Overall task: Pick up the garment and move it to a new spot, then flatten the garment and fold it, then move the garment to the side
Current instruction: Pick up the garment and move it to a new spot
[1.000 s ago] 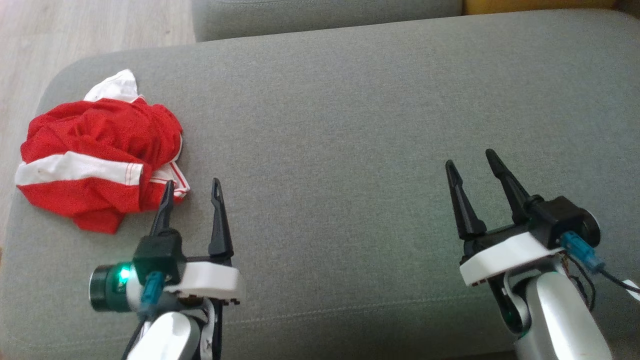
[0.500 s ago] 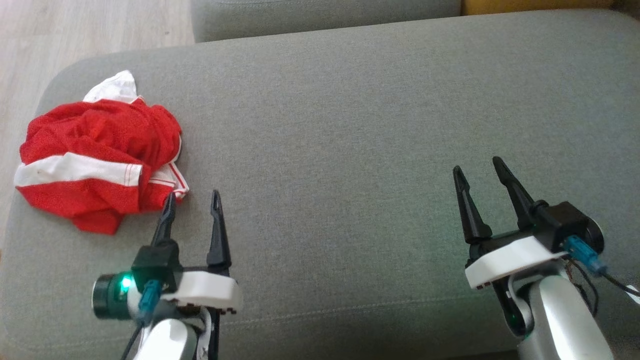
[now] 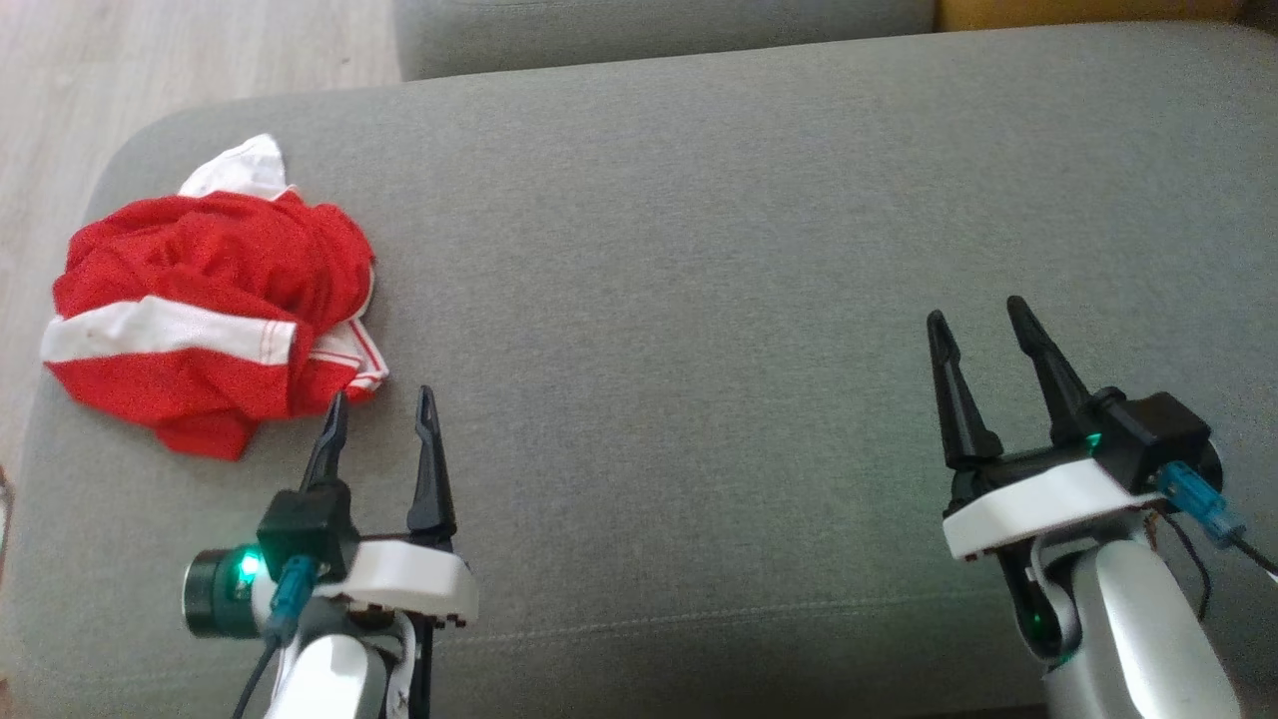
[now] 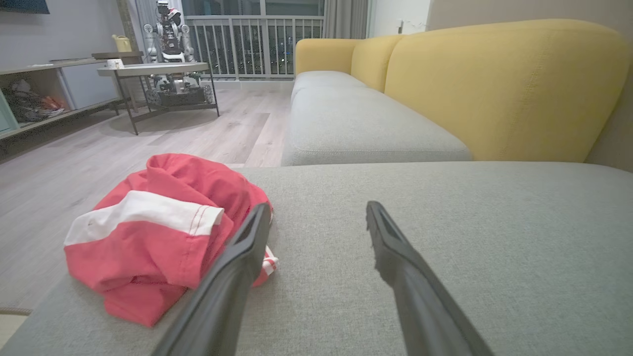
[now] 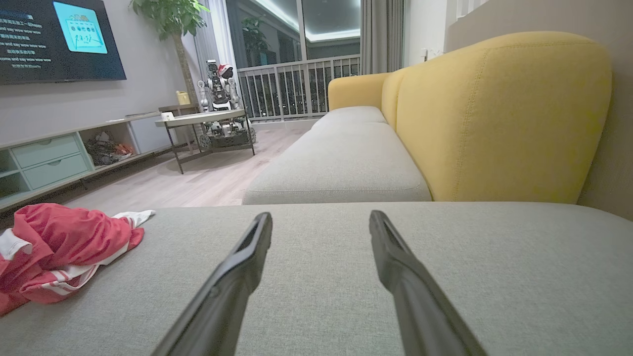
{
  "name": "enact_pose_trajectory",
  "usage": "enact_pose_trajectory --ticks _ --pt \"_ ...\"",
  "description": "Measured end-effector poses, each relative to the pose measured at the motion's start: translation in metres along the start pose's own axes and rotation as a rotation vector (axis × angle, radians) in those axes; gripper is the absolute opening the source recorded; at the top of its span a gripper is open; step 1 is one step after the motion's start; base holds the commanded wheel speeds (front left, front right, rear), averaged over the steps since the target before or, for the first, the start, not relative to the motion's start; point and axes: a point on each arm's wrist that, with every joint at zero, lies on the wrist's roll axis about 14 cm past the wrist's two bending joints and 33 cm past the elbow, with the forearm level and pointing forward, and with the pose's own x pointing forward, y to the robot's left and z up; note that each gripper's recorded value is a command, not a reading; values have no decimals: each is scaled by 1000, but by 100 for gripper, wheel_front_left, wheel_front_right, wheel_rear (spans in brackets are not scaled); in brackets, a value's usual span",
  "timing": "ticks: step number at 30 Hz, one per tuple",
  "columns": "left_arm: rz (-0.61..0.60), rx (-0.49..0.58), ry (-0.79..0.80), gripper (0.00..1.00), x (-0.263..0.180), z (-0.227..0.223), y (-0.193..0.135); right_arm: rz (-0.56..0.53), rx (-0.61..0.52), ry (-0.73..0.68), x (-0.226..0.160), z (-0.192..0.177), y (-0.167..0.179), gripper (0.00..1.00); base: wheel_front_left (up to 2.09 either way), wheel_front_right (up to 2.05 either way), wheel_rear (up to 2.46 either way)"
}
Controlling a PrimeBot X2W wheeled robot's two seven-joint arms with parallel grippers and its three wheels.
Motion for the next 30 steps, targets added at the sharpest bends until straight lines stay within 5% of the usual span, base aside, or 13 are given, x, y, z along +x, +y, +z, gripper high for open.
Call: enact_pose_trajectory --ticks 13,30 --pt "184 25 -7 100 -25 5 58 222 29 20 18 -12 77 100 0 0 0" --pt "547 45 -5 100 -130 9 152 608 78 57 3 -24 212 100 0 0 0"
